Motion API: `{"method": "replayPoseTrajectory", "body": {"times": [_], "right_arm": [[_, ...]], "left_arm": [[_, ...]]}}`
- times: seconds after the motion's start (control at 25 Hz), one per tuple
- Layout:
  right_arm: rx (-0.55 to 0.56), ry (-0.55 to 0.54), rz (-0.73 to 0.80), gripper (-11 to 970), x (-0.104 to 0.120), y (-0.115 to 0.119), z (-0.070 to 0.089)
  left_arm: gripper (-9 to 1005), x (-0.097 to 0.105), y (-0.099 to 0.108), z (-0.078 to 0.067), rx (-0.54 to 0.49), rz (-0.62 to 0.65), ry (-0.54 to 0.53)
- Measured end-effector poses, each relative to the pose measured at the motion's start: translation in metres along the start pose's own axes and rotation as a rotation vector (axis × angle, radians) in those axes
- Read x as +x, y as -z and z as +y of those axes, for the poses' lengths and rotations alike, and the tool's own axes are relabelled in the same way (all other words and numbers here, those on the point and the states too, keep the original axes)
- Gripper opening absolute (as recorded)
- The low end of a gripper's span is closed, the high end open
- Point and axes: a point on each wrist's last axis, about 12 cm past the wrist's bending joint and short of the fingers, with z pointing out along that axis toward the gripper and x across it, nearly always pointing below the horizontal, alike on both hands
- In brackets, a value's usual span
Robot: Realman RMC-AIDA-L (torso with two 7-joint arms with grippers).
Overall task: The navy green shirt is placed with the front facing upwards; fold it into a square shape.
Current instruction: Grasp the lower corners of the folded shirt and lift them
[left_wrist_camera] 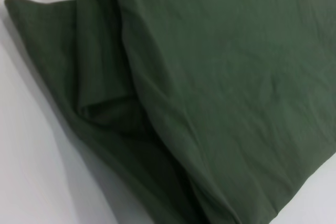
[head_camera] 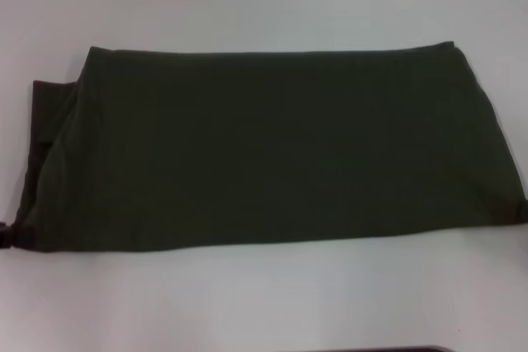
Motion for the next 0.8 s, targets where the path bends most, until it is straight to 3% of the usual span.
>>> {"method": "replayPoseTrajectory", "body": {"times": [0.48, 0.8], "right_arm": [[0.000, -0.045, 0.018, 10, 0.026, 0.017, -0.002], [0.018, -0.044, 0.034, 10, 0.026, 0.018, -0.004]], "left_arm": [[4, 0.034, 0.002, -0.005, 0.057, 0.053, 0.047], [4, 0.036, -0.004, -0.001, 0.068, 0.044, 0.043]]}}
